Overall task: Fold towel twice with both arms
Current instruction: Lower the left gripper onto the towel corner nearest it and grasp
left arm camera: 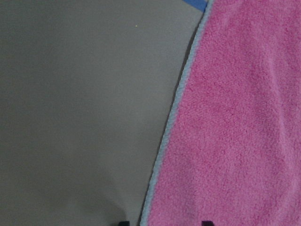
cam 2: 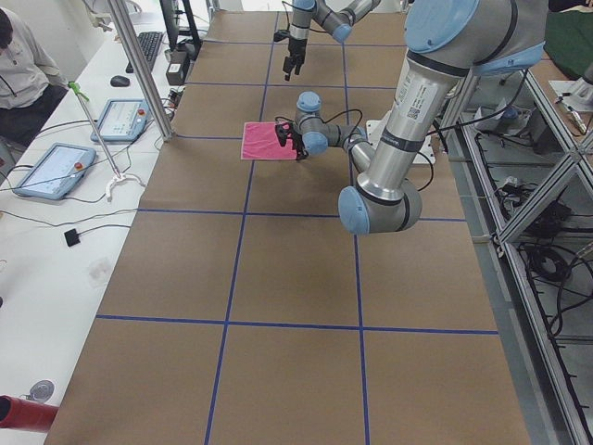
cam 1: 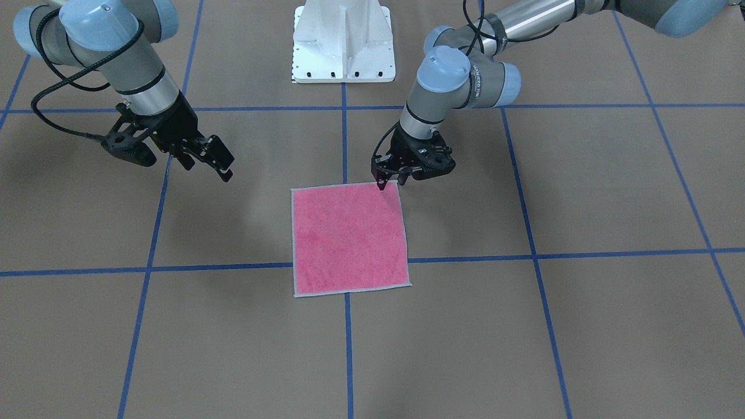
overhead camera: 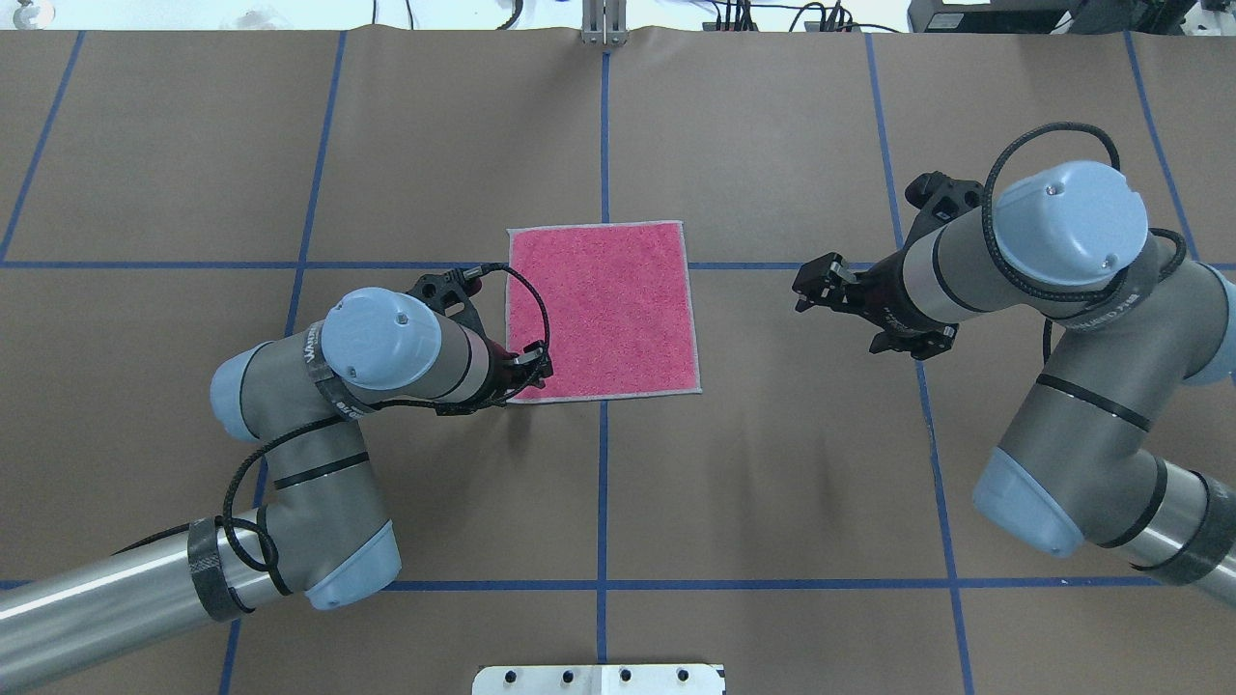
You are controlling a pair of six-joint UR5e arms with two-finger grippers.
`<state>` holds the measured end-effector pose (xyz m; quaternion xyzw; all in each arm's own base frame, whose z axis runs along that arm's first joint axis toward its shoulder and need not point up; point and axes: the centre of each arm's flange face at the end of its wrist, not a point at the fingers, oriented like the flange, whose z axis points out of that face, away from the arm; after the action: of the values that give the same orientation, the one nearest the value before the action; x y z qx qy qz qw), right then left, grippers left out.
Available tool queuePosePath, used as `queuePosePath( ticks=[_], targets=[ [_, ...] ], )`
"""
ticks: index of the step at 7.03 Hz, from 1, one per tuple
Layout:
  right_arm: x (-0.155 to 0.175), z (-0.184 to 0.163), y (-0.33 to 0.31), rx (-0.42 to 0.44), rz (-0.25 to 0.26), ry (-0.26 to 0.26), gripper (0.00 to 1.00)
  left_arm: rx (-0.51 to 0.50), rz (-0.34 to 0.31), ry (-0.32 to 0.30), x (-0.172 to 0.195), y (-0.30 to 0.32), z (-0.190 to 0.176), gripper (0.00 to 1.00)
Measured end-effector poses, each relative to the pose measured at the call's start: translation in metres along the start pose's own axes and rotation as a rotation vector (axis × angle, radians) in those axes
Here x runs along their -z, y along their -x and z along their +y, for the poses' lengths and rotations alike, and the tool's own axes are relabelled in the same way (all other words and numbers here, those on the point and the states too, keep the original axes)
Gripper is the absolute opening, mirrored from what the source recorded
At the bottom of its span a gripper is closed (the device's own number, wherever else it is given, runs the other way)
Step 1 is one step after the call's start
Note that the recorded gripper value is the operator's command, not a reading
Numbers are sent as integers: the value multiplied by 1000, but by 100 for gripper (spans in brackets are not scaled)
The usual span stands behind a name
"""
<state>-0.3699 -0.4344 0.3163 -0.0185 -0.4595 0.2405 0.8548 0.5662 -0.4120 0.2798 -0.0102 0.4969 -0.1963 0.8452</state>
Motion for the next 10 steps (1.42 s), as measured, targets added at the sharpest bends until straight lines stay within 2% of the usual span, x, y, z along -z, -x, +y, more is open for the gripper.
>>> queuePosePath(
  ticks=[2, 7, 9, 10],
  targets=[
    [0, 0, 0, 0, 0, 0, 100, -1, 0, 0, 0, 0, 0, 35],
    [0, 0, 0, 0, 0, 0, 100, -8, -1, 2, 2, 2, 0, 34],
    [0, 0, 0, -1, 0, 0, 100, -9, -3, 5, 2, 4, 1, 23],
    [0, 0, 0, -1, 0, 0, 100, -9, -4, 5, 2, 4, 1, 13]
  ],
)
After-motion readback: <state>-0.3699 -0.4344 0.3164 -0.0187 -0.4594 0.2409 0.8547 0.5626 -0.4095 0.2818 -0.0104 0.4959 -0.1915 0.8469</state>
